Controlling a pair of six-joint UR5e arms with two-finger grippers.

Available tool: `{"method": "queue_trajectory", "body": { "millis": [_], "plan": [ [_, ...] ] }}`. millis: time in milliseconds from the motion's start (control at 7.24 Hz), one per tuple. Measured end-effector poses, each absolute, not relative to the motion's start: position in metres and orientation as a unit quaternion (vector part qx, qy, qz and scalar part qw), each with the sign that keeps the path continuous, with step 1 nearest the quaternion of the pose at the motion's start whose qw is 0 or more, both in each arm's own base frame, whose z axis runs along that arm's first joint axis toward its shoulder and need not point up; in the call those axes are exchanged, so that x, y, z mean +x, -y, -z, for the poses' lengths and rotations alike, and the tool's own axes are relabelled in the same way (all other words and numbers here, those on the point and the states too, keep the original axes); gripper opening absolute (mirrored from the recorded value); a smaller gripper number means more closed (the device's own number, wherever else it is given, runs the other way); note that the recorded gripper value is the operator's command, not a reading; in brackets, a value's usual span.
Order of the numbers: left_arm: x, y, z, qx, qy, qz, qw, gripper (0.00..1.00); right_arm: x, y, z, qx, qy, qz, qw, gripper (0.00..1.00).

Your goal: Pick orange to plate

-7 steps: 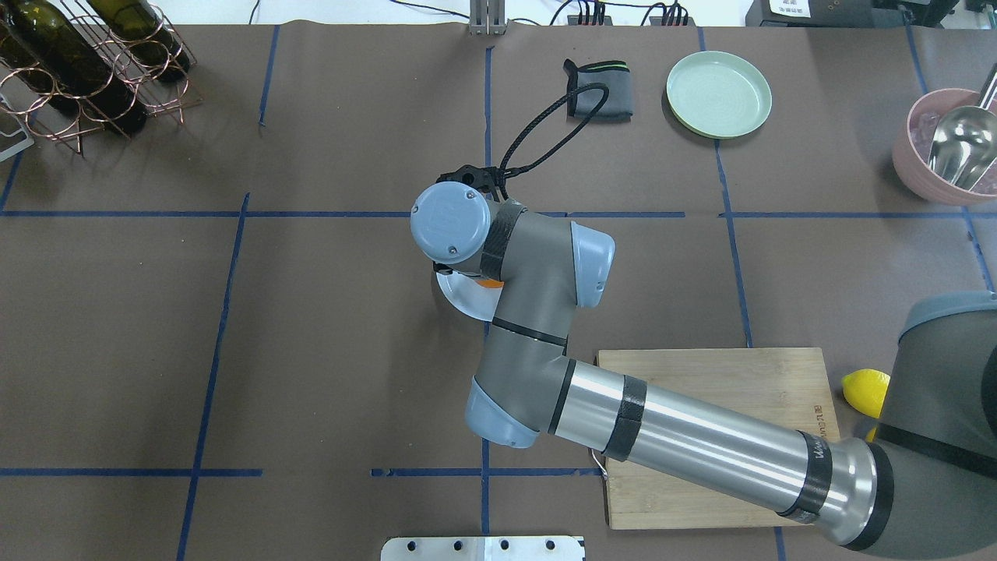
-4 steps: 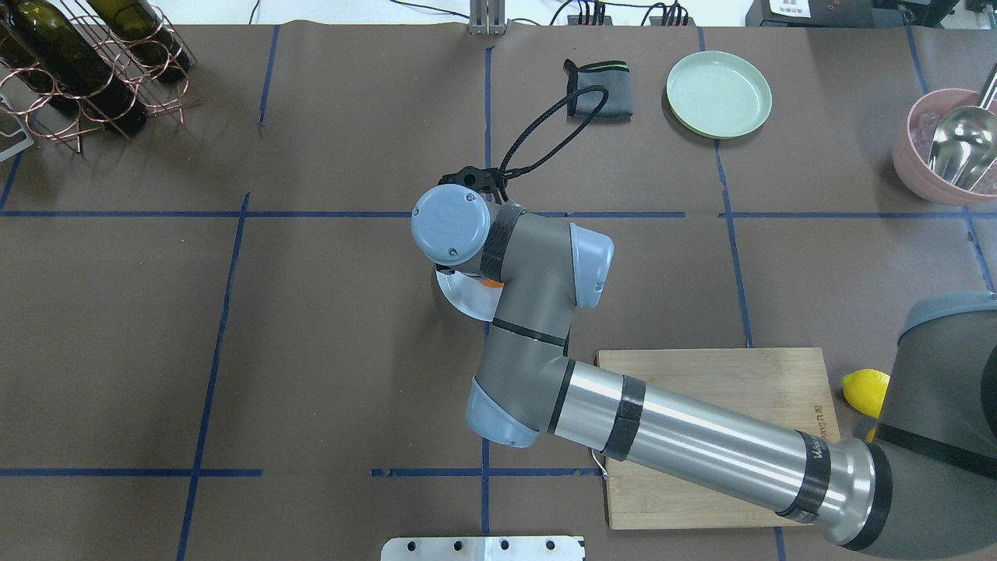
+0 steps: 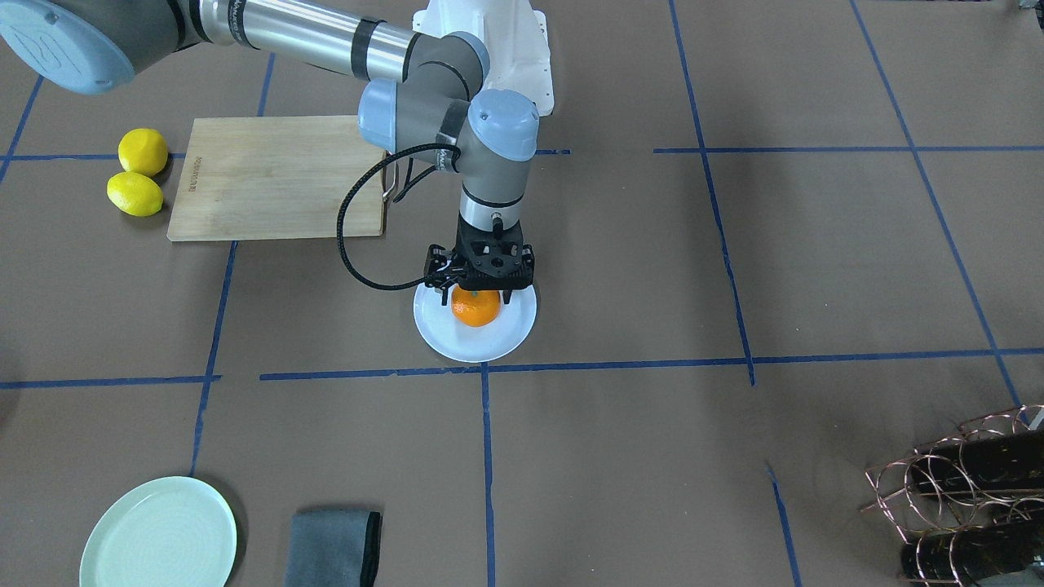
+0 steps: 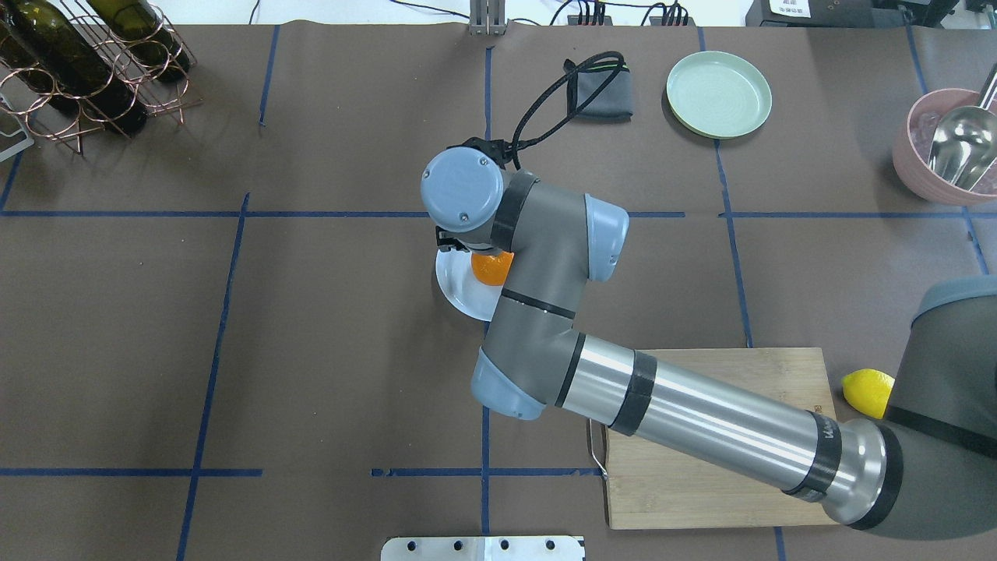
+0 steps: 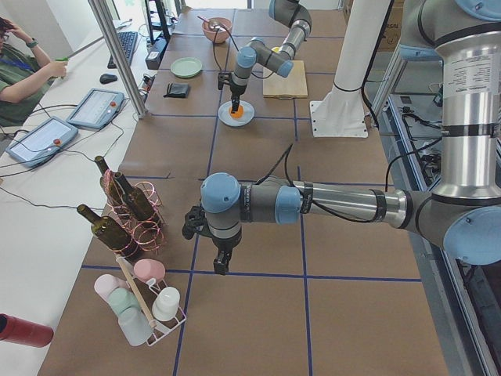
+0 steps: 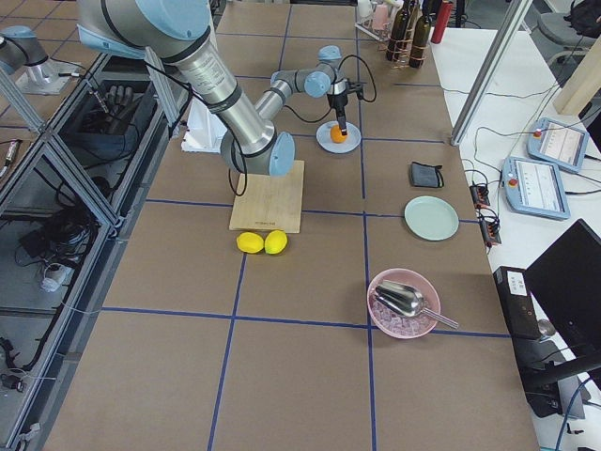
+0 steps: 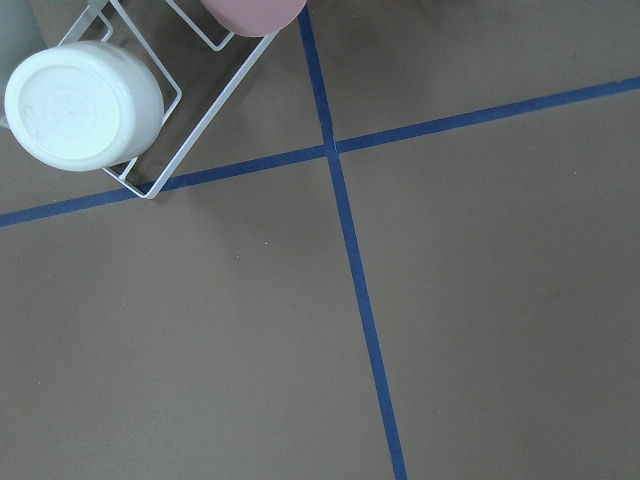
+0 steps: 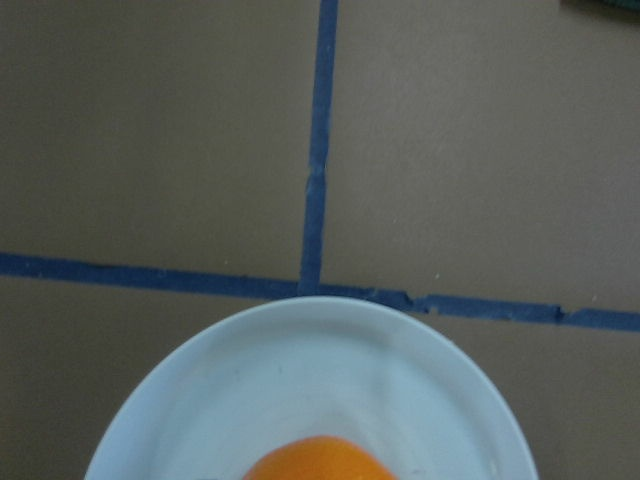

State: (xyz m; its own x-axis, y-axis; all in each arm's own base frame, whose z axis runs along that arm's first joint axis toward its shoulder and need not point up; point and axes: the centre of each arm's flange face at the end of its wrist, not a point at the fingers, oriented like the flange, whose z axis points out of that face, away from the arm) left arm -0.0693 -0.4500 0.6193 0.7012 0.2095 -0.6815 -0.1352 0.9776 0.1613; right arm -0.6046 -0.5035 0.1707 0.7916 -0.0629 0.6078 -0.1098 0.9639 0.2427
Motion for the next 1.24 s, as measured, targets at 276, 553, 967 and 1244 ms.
{"method": "queue_trajectory", "body": {
  "millis": [276,553,967,1244],
  "plan": [
    [-0.069,0.443,-0.628,0.040,-0.377,-0.090,0.921,1.00,-0.515,0.557,-0.178,0.124,0.353,0.025,0.927,1.00],
    [-0.069,0.442,-0.627,0.036,-0.380,-0.089,0.920,1.00,-0.386,0.602,-0.236,0.128,0.372,0.096,0.914,1.00],
    [-0.070,0.441,-0.623,0.039,-0.380,-0.089,0.920,1.00,-0.173,0.629,-0.360,0.134,0.363,0.163,0.907,1.00],
    [-0.070,0.437,-0.626,0.036,-0.382,-0.088,0.919,1.00,-0.069,0.598,-0.460,0.127,0.332,0.201,0.913,1.00]
  ]
}}
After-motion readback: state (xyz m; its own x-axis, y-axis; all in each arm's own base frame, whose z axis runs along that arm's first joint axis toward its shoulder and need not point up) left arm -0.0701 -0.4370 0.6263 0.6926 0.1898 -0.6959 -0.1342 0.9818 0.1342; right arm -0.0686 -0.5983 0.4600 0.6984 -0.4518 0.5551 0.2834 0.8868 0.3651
